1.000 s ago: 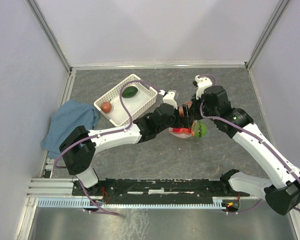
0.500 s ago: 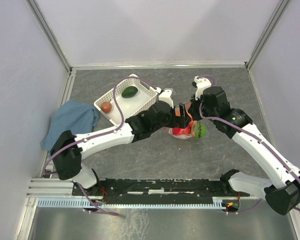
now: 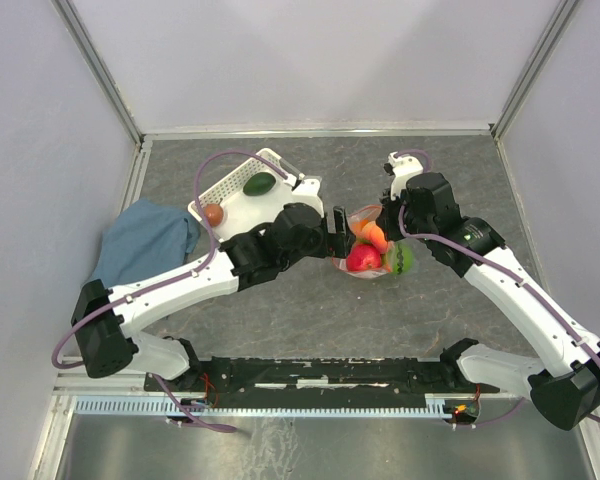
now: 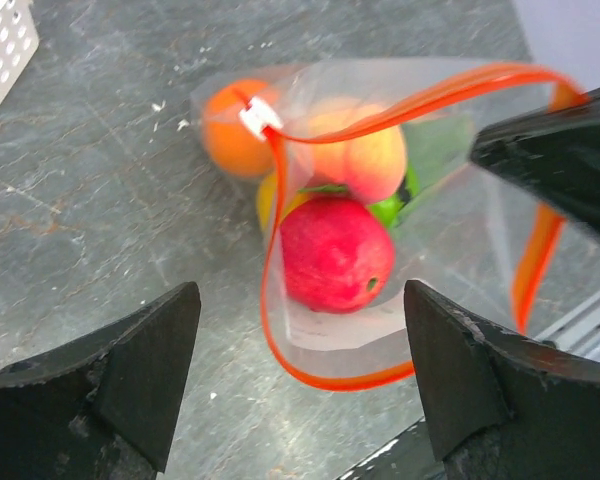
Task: Place the food in the zip-top bag and seal the zipper
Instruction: Place the fake fruit in the zipper food storage bag.
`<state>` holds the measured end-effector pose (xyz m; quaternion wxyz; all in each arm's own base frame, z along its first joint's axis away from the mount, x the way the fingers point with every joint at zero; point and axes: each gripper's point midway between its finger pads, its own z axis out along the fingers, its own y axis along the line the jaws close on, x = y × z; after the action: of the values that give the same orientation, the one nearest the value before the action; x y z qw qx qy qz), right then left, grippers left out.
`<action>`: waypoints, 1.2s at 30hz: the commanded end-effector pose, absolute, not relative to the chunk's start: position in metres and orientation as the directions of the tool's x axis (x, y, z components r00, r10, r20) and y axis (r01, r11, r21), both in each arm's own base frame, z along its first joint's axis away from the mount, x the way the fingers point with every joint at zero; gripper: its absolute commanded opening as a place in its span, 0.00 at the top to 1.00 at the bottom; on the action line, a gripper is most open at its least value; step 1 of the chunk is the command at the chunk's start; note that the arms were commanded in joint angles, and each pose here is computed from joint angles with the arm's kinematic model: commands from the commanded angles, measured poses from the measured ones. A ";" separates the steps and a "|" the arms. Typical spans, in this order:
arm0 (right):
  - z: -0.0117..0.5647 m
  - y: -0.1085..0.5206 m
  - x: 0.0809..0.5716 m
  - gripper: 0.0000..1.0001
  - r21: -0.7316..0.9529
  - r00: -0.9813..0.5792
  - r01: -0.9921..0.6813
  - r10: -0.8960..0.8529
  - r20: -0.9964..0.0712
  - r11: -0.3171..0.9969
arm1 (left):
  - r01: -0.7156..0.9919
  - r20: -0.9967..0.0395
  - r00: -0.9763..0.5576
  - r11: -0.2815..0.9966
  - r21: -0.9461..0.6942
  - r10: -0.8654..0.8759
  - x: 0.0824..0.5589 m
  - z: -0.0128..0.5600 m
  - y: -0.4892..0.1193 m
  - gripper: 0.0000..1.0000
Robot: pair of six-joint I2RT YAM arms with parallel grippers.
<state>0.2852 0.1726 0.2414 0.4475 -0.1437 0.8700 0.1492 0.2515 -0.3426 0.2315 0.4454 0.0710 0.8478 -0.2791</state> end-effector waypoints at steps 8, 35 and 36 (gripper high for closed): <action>0.255 0.172 0.289 0.98 0.133 -0.521 -0.374 -0.089 -0.849 0.918 | 0.335 -0.748 -0.660 0.867 -0.369 -0.063 0.259 0.184 -0.357 0.55; 0.217 0.165 0.302 0.98 0.027 -0.615 -0.344 -0.204 -0.761 0.938 | 0.372 -0.773 -0.635 0.878 -0.302 0.003 0.272 0.223 -0.349 0.97; 0.219 0.167 0.303 0.98 0.029 -0.611 -0.351 -0.205 -0.764 0.936 | 0.371 -0.775 -0.632 0.878 -0.304 -0.001 0.274 0.227 -0.348 0.97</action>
<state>0.2925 0.1561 0.1949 0.3829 -0.1492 0.9091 0.0687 0.2640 -0.3545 0.2190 0.4061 0.1034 0.8769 -0.2357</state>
